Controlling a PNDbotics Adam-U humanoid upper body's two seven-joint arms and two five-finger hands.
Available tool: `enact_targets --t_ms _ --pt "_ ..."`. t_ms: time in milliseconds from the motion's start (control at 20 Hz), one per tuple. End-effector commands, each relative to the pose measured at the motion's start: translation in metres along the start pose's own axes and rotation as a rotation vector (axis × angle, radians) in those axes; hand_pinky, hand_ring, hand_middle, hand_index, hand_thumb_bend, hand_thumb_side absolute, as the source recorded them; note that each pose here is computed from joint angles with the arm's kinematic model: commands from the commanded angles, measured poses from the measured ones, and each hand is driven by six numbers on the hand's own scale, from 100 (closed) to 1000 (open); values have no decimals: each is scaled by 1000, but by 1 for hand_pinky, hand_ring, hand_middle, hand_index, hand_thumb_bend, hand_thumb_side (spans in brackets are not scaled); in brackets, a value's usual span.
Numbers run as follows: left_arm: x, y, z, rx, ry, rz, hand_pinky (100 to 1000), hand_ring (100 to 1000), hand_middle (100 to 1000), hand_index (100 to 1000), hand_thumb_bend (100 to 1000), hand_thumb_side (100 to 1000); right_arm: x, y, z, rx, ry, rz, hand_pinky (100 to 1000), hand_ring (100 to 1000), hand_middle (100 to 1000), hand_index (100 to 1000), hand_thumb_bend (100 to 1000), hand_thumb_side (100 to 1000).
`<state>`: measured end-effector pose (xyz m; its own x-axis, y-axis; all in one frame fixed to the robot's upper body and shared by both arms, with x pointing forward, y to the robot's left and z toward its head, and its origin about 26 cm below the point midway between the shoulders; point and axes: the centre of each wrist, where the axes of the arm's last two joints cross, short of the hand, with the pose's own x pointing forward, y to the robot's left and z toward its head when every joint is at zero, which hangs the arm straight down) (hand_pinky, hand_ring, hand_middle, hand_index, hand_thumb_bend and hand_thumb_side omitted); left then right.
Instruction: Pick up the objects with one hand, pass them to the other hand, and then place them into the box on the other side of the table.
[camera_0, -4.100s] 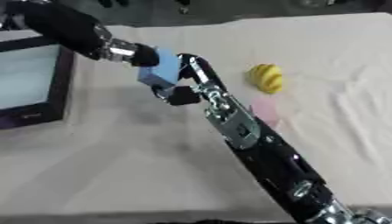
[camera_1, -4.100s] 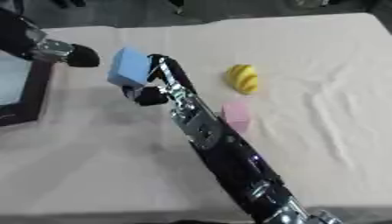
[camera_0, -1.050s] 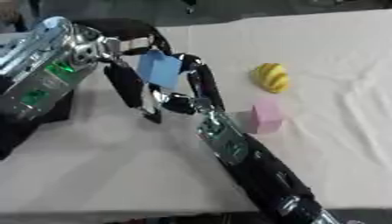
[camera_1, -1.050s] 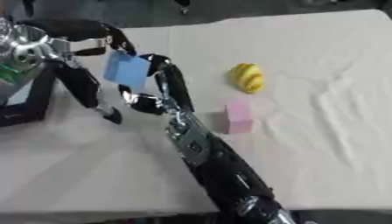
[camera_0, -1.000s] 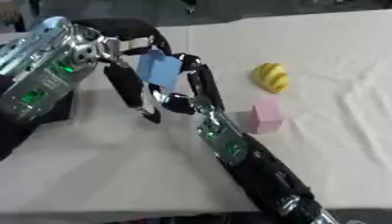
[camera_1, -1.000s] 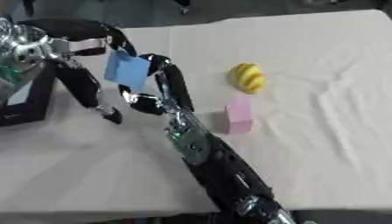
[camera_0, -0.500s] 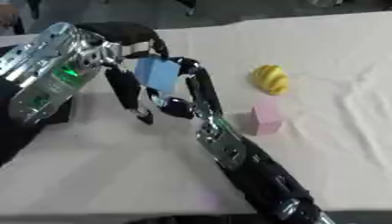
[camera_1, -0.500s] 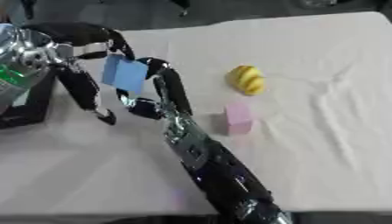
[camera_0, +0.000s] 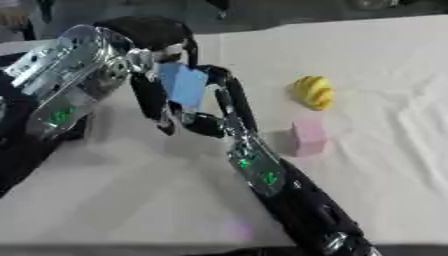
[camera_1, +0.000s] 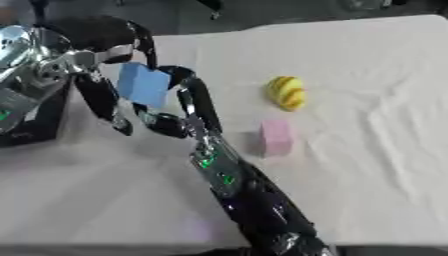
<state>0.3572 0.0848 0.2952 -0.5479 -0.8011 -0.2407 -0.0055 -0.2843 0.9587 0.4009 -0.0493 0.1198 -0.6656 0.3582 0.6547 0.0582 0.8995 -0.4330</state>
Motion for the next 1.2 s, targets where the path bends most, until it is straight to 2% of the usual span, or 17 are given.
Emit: enact_targets --t_ms 50,600,700,1000,1100,1200 --pt "-2 11 4 33 12 -27 828 839 812 904 869 145 11 -2 -8 -15 -52 -17 766 575 519 498 237 100" --pt "0 13 6 42 14 -21 797 814 791 891 817 131 12 -4 -8 -18 -68 -15 764 575 518 497 238 100" --pt "1 13 6 43 16 -20 785 802 777 874 765 111 13 -4 -8 -20 -74 -12 763 575 518 497 238 100" --pt "2 14 7 47 21 -18 763 784 747 799 510 100 13 -4 -8 -20 -76 -7 763 575 518 497 235 100" --pt "2 15 7 50 22 -23 751 774 733 771 459 100 13 -5 -8 -21 -78 -7 763 575 518 497 235 100" --pt "3 15 7 47 24 -31 742 768 726 762 444 100 13 -5 -8 -21 -79 -7 763 575 515 497 234 100"
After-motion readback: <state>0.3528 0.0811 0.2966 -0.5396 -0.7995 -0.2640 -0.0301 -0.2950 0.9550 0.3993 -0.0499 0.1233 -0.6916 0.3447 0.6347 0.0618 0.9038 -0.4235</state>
